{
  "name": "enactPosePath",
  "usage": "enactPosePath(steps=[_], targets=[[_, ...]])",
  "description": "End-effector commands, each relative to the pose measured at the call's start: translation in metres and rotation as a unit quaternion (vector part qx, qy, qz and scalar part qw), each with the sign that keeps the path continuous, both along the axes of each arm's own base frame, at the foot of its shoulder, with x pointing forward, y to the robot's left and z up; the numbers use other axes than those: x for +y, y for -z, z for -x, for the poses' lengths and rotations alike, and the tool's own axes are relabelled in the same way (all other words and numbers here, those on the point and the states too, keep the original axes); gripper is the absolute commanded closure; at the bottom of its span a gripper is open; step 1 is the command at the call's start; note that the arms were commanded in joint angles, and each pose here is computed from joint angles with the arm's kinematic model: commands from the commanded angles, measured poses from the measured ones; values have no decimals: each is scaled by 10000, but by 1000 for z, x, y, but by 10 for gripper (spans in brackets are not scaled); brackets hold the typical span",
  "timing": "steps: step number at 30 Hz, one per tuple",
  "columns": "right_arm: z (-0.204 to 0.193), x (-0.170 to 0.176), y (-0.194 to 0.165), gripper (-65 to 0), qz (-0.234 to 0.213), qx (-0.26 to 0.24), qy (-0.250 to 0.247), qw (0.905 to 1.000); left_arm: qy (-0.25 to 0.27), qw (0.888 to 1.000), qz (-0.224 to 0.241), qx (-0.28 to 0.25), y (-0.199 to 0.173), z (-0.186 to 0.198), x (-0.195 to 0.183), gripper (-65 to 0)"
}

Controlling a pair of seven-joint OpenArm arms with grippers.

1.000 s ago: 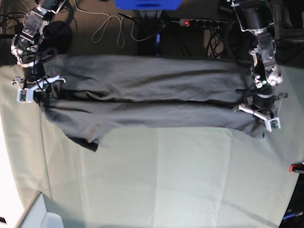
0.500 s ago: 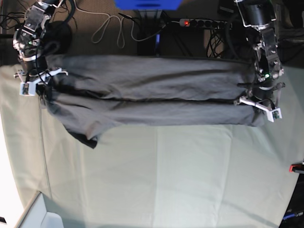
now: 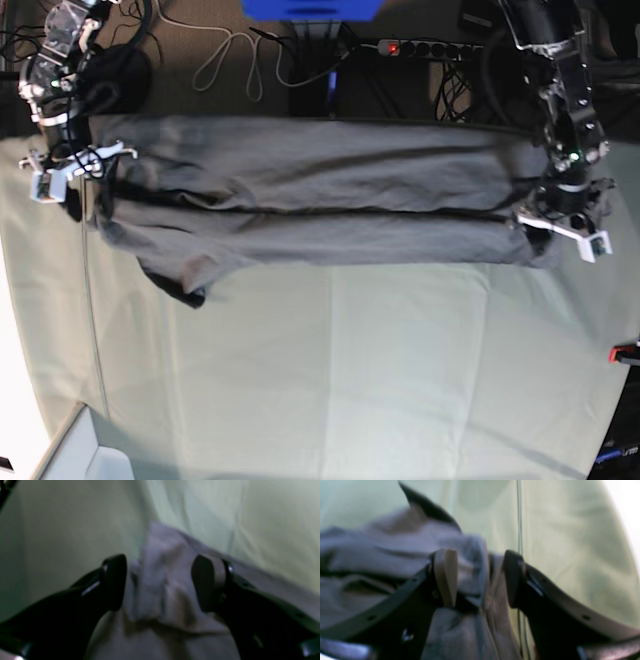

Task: Layout the t-shirt on the table in an organized manner, then fold the t-shirt properly
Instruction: 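Fold the held edge over toward the other edge with both grippers, then lower the folded edge and open both grippers to release it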

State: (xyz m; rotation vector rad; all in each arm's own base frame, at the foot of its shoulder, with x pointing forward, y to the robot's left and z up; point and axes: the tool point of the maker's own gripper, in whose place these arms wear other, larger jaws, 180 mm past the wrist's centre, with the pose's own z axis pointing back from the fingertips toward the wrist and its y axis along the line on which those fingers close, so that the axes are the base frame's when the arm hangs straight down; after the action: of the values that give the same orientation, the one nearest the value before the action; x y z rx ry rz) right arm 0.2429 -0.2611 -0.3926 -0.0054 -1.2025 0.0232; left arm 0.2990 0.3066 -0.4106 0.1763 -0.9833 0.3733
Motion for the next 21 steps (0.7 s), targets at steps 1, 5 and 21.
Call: enactPosePath(steps=[1, 5, 21], targets=[[-4, -1, -20, -306, -26, -357, -52, 9993, -116, 9995, -149, -237, -16, -6, 14, -418], [-8, 0, -27, -306, -2, -460, -69, 9989, -318, 9987, -113, -382, -23, -20, 29, -418], [-17, 9, -28, -306, -19, -503, -217, 9985, -477, 9962, 718, 112, 31, -64, 12, -416]])
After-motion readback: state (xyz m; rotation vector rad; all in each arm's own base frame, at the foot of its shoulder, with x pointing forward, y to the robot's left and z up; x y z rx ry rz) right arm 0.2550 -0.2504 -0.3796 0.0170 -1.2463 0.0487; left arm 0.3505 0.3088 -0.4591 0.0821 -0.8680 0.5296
